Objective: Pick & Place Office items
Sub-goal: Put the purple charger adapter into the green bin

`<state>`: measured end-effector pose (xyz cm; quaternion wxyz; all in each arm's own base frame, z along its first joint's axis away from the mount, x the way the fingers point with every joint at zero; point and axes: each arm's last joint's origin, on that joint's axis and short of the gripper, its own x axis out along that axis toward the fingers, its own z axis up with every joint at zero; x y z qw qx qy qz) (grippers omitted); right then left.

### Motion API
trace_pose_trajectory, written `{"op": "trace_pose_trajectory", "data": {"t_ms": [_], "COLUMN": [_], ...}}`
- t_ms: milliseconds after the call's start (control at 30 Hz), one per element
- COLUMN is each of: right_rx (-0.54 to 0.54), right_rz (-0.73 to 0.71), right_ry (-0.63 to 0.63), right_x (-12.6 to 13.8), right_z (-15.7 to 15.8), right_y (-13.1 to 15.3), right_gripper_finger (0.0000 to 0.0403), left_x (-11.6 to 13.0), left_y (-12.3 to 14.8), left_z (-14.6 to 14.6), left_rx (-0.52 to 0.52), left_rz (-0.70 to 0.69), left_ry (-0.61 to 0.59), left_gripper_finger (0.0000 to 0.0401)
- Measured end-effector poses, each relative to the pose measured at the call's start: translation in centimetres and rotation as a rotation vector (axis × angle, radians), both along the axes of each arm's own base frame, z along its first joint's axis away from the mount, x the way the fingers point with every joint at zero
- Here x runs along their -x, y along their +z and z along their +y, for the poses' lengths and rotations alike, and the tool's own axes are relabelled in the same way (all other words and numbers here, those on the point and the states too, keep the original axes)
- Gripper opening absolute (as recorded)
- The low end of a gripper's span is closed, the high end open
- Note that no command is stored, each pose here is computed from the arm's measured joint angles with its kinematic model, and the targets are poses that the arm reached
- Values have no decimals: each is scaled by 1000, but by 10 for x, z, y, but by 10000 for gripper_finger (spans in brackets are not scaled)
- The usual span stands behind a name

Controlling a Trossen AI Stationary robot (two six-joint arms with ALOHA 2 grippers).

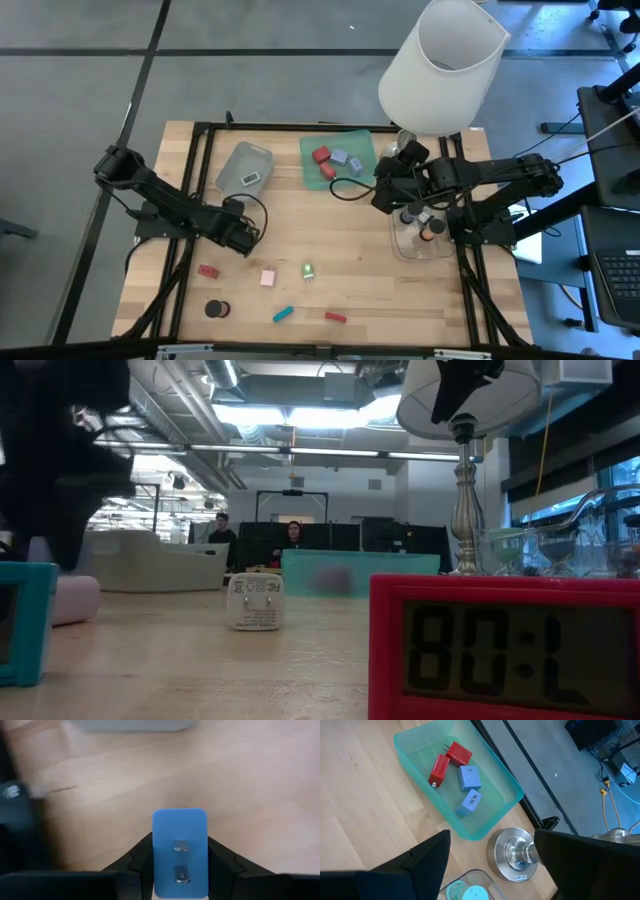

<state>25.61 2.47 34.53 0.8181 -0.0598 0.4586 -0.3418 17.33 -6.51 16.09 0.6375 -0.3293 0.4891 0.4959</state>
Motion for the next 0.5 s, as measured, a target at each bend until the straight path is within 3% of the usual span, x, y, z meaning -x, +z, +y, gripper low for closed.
{"op": "trace_pose_trajectory", "data": {"t_ms": [167,333,500], "right_rx": [0,3,19], "right_rz": [-2,-22,-36], "right_ry": [0,-3,-9], "right_x": [0,-2,-3], "right_z": [0,0,0], "right_y": [0,1,1], "right_gripper_finger": [291,291,291], "left_x": [-17,-47,-80], "left_y": [28,61,75], "left_z": [-2,2,25], "left_rx": [-32,-142,-270], "left_rz": [-153,-376,-510], "left_ry": [-143,-365,-551], "left_gripper_finger": [117,117,117]}}
